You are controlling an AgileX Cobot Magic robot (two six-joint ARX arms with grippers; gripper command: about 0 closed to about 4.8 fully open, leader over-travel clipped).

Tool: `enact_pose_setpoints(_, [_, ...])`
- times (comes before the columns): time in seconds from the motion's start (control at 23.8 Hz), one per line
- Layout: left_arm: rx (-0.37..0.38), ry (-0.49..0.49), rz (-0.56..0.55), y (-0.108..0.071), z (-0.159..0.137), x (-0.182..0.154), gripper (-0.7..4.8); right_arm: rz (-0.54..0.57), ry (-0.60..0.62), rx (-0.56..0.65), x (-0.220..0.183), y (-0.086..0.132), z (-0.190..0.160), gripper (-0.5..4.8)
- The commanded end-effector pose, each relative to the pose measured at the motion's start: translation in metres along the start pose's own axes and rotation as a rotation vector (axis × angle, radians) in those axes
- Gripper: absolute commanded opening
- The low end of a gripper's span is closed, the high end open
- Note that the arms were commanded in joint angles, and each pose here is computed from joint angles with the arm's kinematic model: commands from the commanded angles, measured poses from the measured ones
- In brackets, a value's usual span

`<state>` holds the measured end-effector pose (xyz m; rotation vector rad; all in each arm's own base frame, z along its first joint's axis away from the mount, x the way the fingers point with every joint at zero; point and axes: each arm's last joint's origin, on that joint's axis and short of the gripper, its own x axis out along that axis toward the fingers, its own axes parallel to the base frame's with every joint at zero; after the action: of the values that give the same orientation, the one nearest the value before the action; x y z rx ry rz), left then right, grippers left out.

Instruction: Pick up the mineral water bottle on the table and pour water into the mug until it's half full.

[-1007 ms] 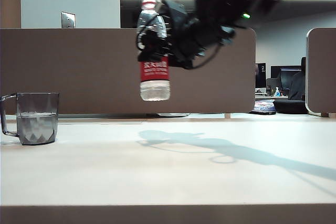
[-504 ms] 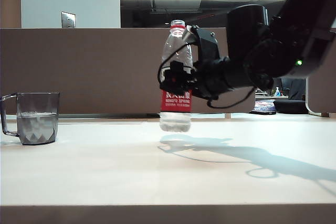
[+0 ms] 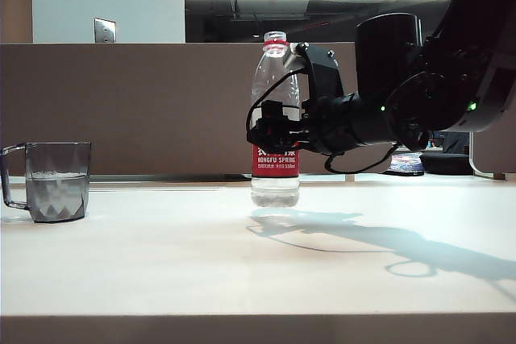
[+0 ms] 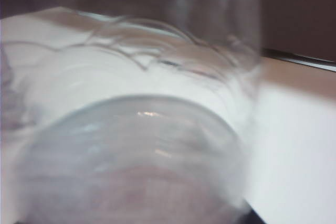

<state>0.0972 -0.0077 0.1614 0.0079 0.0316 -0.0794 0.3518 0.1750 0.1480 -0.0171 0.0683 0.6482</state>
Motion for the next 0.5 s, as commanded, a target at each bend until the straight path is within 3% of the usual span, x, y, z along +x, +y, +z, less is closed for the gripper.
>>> enact_pose_setpoints(0.04, [0.000,-0.016,-0.003,-0.0001,0.0024,-0.0002,-0.05,-0.005,-0.029,-0.018,0.0001,0.0004,0.0051,3.69])
enact_pose_setpoints(0.5, [0.000,-0.016,-0.003,-0.0001,0.0024,-0.0002,-0.05,-0.007,-0.019,-0.015,-0.0005,0.0004,0.0047,4.26])
